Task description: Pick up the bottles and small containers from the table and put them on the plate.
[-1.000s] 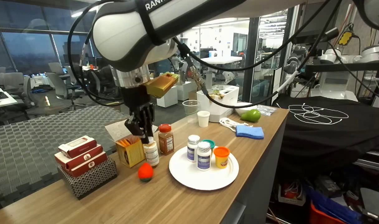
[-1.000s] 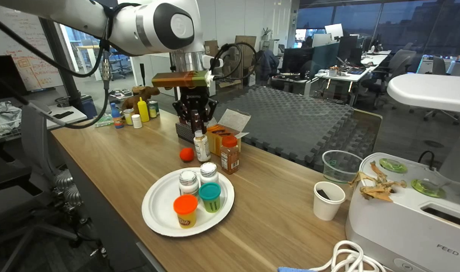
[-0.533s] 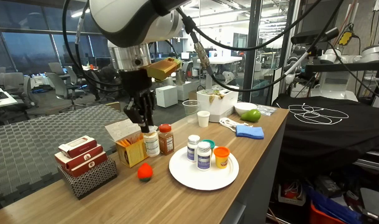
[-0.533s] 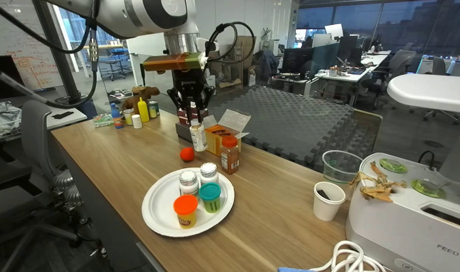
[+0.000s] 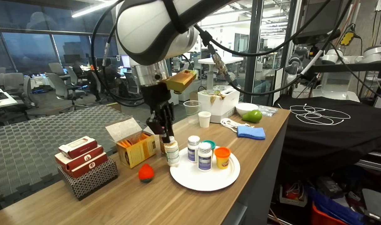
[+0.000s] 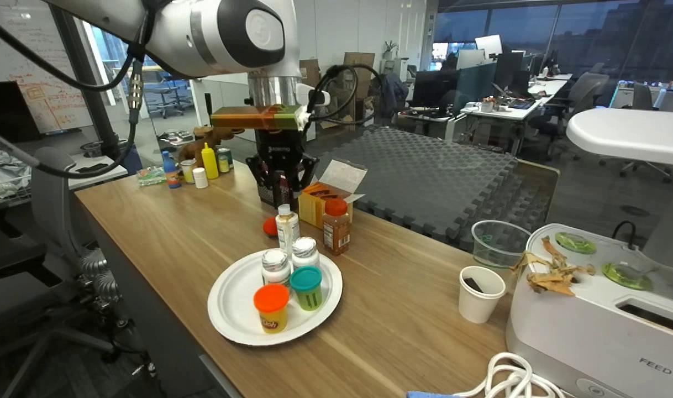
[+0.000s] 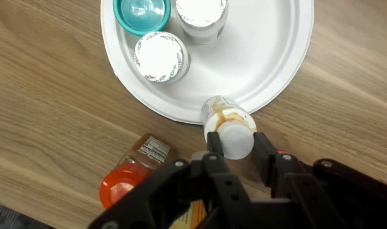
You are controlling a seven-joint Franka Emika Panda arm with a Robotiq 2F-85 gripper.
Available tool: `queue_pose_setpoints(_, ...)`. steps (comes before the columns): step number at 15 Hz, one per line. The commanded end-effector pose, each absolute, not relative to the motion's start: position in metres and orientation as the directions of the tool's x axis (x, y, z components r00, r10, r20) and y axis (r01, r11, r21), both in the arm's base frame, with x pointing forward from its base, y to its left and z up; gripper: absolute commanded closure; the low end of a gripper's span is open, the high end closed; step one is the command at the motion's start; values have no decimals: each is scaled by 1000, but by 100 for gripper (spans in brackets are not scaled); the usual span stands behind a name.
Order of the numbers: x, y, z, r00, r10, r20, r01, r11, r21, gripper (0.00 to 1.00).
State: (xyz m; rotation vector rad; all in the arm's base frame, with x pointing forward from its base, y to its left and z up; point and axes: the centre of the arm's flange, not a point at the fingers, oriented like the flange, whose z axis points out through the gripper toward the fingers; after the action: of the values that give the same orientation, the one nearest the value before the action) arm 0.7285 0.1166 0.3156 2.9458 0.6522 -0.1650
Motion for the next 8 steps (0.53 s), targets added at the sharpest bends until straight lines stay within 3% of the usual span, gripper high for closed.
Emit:
queue_pose_setpoints(1, 708, 98, 322, 912, 398, -97, 405, -911, 75, 78)
queue_pose_setpoints(8, 699, 89, 327, 915, 398, -71, 403, -912, 79, 78)
